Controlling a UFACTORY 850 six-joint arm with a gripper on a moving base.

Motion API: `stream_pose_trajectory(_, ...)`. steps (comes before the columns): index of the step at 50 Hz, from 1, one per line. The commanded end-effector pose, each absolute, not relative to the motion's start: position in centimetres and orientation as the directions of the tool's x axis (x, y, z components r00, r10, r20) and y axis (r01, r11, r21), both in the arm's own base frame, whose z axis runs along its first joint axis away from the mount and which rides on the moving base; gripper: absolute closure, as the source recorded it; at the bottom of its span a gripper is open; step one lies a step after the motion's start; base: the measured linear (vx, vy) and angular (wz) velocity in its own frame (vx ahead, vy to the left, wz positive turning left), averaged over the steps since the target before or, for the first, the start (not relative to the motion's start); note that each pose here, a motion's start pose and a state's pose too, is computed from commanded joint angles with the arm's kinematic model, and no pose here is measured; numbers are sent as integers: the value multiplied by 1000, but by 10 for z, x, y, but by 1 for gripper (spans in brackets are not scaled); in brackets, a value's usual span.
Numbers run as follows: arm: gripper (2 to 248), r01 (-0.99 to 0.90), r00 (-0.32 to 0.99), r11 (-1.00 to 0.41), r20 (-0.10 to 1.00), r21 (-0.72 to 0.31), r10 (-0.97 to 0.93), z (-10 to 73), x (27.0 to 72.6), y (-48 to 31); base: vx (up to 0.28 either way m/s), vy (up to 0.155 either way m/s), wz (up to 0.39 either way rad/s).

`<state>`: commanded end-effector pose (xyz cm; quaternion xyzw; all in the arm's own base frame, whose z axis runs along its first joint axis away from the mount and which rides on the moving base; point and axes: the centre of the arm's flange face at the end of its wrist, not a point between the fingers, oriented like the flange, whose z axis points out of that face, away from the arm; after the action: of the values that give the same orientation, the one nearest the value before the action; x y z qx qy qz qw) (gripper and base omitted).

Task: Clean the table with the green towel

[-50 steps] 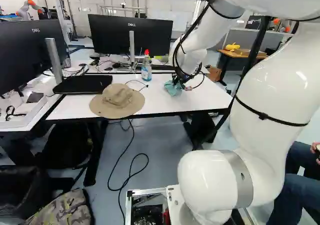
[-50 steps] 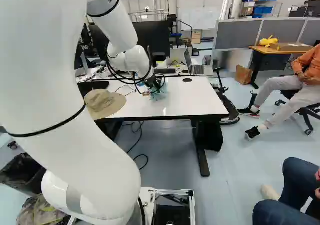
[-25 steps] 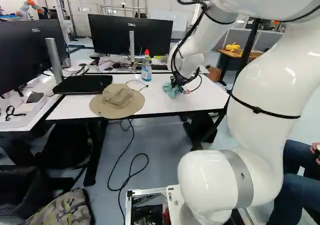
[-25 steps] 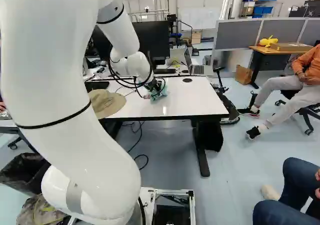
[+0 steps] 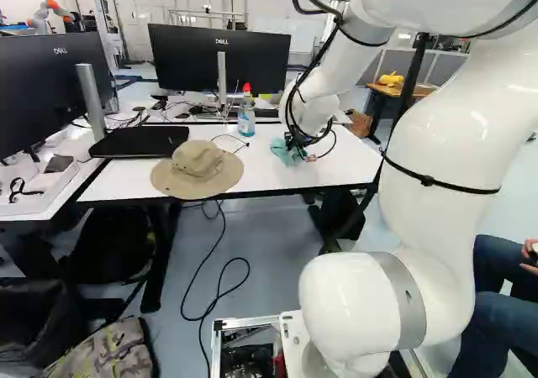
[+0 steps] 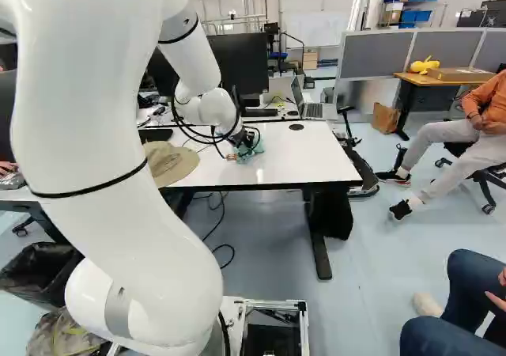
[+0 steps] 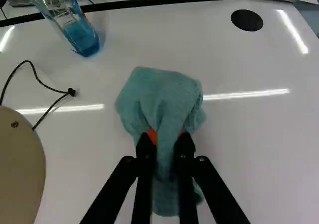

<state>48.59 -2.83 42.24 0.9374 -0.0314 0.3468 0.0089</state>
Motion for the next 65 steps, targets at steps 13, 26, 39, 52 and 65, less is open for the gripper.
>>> stream_pose_trajectory(13,199,-65,770,-998,636,-5,-53,421,485,-28,0,0,0)
stream_pose_trajectory(26,199,-65,797,-998,602,-5,-55,419,481,-28,0,0,0)
stream_pose_trajectory(39,199,-65,823,-998,566,-5,-57,417,478,-28,0,0,0)
stream_pose_trajectory(52,199,-65,835,-998,547,-5,-57,415,477,-28,0,0,0)
stream_pose_trajectory(65,199,-65,838,-998,542,-5,-57,415,476,-28,0,0,0)
